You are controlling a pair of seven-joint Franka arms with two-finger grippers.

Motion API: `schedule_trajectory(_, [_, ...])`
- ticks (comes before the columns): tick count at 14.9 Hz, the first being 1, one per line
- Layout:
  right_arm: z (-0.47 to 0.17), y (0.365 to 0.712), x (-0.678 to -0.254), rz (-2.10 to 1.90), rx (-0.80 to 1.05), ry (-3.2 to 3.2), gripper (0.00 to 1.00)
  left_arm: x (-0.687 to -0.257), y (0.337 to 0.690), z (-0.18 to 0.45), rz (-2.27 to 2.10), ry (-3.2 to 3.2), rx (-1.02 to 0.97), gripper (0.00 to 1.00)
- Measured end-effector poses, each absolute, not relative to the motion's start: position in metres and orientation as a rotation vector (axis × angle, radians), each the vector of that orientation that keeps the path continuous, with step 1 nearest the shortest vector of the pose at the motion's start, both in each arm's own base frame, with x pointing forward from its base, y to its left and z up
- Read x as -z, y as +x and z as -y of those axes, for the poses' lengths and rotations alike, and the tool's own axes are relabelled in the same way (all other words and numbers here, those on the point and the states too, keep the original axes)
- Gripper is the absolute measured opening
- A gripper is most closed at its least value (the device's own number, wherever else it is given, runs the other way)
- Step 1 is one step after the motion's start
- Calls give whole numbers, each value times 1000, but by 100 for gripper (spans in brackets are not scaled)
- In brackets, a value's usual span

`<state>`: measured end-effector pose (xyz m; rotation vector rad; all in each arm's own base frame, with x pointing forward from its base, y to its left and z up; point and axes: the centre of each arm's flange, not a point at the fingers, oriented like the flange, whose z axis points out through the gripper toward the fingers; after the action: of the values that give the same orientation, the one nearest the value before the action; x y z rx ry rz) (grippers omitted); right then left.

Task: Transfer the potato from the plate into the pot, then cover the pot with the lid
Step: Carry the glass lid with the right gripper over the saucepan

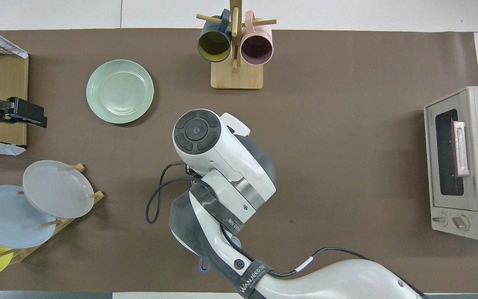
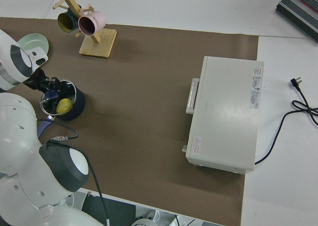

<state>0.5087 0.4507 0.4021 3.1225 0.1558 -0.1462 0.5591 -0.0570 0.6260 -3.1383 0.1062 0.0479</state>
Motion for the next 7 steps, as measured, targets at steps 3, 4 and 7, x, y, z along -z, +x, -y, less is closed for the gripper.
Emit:
schedule_trajectory(3, [-450, 507, -402, -158, 133, 3128, 66, -626, 559, 56, -104, -3138, -48, 100])
schedule_trajectory(4, [-450, 506, -402, -158, 131, 3129, 66, -626, 559, 56, -104, -3138, -48, 100])
schedule_trajectory(7, [-449, 506, -402, -158, 128, 3130, 66, -626, 559, 56, -104, -3138, -48, 100])
